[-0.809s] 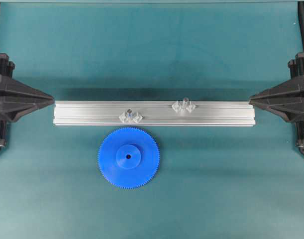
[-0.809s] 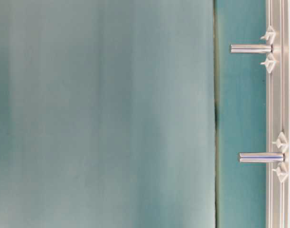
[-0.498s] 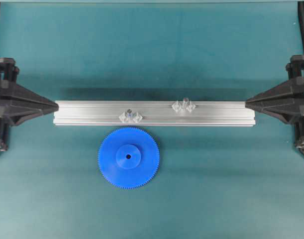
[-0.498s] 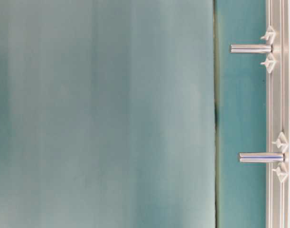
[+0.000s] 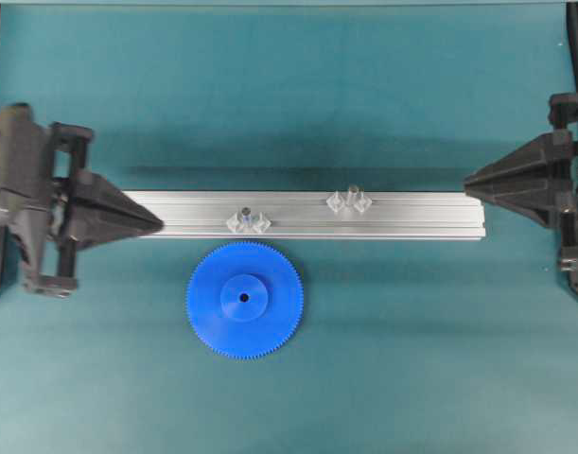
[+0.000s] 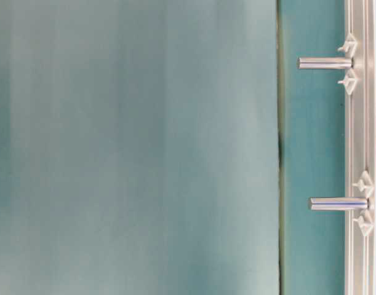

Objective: Insert the large gear onto the shaft.
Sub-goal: 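Move the left gripper toward the blue gear's hub, then lower the left gripper over the hub and close on it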

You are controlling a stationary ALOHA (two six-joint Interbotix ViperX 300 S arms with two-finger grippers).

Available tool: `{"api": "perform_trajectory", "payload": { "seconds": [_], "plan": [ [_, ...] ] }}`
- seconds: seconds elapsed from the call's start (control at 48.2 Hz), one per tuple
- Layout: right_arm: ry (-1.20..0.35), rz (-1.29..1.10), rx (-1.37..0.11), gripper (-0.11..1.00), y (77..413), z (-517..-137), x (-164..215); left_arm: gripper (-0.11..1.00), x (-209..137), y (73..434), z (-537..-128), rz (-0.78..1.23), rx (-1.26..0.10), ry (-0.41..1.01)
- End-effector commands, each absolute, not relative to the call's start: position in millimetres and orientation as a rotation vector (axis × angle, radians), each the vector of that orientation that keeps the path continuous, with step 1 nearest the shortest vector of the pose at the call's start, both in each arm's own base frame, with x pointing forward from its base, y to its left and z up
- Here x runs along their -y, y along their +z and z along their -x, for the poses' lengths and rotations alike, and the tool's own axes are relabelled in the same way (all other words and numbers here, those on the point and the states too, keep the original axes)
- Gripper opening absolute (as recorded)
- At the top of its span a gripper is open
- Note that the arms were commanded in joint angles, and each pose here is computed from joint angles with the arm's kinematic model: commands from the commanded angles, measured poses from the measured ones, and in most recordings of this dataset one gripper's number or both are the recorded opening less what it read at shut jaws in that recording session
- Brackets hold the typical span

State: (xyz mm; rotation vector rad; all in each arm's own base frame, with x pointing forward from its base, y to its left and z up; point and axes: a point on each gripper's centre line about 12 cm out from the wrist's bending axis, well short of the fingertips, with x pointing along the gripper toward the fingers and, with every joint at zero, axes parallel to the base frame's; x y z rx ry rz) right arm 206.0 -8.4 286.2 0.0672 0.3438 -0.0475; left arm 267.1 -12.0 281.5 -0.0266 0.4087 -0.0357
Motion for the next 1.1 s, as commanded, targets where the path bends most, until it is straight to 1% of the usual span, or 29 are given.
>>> {"api": "perform_trajectory", "payload": {
  "seconds": [0.0, 0.083, 0.208, 0.27, 0.311, 0.436, 0.56, 0.726, 0.913, 1.079],
  "plan": [
    [-0.052, -0.071, -0.354, 0.3, 291.2, -210.6, 9.3, 0.16, 15.2, 290.0, -280.2, 0.017, -0.402, -0.046],
    [-0.052, -0.07, -0.382, 0.35, 287.5, -210.7, 9.2, 0.36, 18.7, 287.9, -287.7, 0.016, -0.424, -0.056],
    [-0.052, -0.071, -0.408, 0.45, 284.7, -209.5, 9.1, 0.73, 22.0, 282.6, -297.8, 0.014, -0.486, -0.062],
    [-0.052, -0.072, -0.417, 0.5, 282.9, -208.7, 9.0, 0.86, 23.3, 280.6, -303.1, 0.012, -0.519, -0.064],
    [-0.052, -0.072, -0.422, 0.55, 282.6, -208.1, 9.0, 0.92, 24.1, 278.8, -308.5, 0.009, -0.544, -0.065],
    [-0.052, -0.073, -0.451, 0.7, 279.2, -206.3, 8.8, 0.91, 27.0, 274.1, -320.9, 0.007, -0.593, -0.068],
    [-0.052, -0.072, -0.459, 0.79, 278.2, -205.2, 8.7, 0.91, 30.3, 264.1, -334.2, 0.004, -0.647, -0.072],
    [-0.052, -0.071, -0.451, 0.79, 278.4, -204.0, 8.7, 0.91, 38.0, 248.6, -352.9, -0.004, -0.699, -0.087],
    [-0.05, -0.071, -0.445, 0.79, 276.8, -198.0, 8.1, 0.91, 50.1, 222.3, -373.6, -0.005, -0.802, -0.101],
    [-0.051, -0.072, -0.43, 0.79, 277.8, -193.6, 8.2, 0.91, 54.2, 197.3, -387.8, -0.006, -0.916, -0.094]
  ]
}}
